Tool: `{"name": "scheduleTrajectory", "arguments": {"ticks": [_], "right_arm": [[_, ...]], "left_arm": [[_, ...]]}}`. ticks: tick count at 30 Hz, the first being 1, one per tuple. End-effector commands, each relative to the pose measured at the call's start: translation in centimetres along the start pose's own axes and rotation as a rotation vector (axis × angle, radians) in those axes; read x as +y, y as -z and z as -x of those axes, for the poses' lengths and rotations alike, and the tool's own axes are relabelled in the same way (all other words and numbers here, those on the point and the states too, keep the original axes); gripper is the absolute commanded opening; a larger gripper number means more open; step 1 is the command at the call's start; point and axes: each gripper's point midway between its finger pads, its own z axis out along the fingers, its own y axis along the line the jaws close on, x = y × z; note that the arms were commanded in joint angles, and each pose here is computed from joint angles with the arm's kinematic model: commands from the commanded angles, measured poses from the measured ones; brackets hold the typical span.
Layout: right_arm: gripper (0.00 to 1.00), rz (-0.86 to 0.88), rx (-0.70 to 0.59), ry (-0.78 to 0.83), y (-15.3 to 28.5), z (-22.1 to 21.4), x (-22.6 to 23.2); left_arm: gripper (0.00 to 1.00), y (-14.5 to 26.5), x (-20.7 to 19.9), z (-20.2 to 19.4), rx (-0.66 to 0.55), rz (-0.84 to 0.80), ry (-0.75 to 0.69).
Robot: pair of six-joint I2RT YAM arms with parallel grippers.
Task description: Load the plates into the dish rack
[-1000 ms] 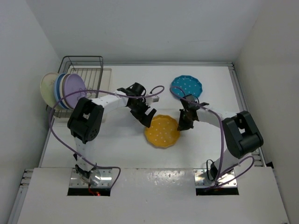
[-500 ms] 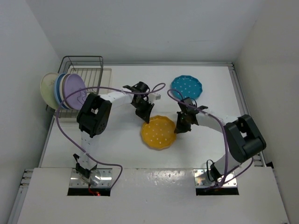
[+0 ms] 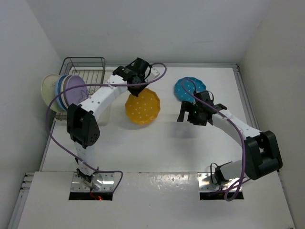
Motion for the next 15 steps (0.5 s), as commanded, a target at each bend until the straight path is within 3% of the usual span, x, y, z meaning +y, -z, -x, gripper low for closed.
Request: {"name": "scheduleTrajectory", "arguments": {"ticks": [1, 4, 8, 15], "right_arm": [[1.00, 0.010, -0.071, 0.013, 1.4, 2.5, 0.0], [1.00, -0.001, -0.070, -0.001, 1.4, 2.5, -0.6], [1.00, -0.004, -0.066, -0.020, 1.2, 2.4, -1.0], [1.00, -0.002, -0.076, -0.030, 1.4, 3.0, -1.0]], "left_arm": [[0.00, 6.6, 6.3, 0.4, -0.006, 0.302, -0.023], [0.00, 9.6, 9.1, 1.4, -0.025, 0.471, -0.037], [0.00, 16.3, 14.9, 1.6, -0.003, 0.819, 0.013], [0.00, 25.2, 22.5, -1.9, -0.015, 1.102, 0.179]]}}
